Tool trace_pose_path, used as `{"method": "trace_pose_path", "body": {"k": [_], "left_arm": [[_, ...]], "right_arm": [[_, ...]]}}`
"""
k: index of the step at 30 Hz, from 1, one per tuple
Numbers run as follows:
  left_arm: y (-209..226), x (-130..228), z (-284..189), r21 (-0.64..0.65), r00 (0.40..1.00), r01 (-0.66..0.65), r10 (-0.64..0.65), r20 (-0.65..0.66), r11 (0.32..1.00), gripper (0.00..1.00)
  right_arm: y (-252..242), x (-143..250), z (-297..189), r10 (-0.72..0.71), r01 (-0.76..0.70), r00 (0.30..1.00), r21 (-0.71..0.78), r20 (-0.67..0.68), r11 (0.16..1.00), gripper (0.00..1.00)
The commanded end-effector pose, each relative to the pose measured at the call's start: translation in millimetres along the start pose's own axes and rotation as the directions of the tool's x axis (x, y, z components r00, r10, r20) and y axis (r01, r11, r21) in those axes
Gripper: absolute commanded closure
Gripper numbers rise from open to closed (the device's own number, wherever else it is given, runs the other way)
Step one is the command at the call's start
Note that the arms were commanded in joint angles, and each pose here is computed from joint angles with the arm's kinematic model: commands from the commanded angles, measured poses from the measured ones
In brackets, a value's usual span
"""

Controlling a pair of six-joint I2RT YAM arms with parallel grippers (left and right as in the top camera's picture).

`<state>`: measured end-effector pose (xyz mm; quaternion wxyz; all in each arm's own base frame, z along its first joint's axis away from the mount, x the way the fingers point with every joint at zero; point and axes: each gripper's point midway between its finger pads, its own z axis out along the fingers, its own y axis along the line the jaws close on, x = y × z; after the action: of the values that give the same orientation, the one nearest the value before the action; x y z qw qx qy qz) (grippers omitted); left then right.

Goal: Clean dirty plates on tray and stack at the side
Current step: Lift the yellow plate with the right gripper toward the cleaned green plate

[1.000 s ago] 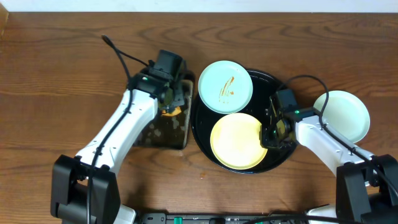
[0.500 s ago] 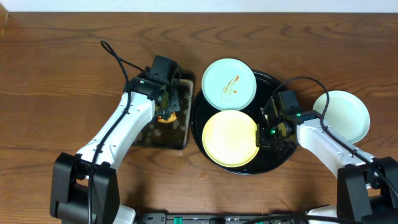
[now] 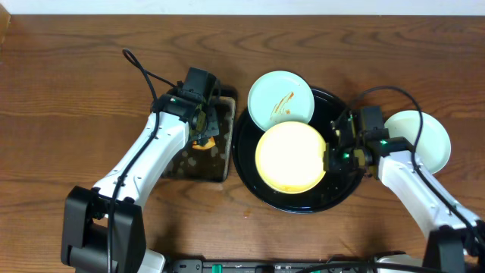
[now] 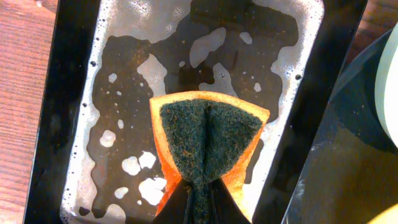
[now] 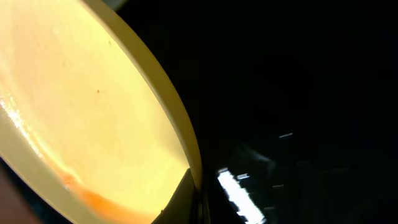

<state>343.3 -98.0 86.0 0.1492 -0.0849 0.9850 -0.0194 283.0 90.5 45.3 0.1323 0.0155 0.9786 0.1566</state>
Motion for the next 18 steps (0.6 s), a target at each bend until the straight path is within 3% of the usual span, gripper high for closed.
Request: {"method": "trace_pose_path", "body": {"k": [1, 9, 18], "left_arm": [[0.8, 0.9, 0.9, 0.001, 1.0, -0.015, 0.015, -0.002, 1.0, 0.92], [0.8, 0.6, 0.9, 0.001, 1.0, -0.014, 0.014, -0.001, 1.0, 0.92], [-0.6, -2.1, 0.9, 0.007, 1.0, -0.014, 0.014, 0.01, 1.0, 0.93]], "right_arm": [[-18.4, -28.6, -27.3, -0.074, 0.053, 0.987, 0.149, 0.14, 0.987, 0.99], [-40.6, -57.2, -81.9, -0.18, 0.038, 0.929, 0.4, 0.324, 0.916, 0.99], [-42.6, -68.8, -125.4, -0.373, 0.057, 0.854, 0.647, 0.363, 0.76, 0.99]]}}
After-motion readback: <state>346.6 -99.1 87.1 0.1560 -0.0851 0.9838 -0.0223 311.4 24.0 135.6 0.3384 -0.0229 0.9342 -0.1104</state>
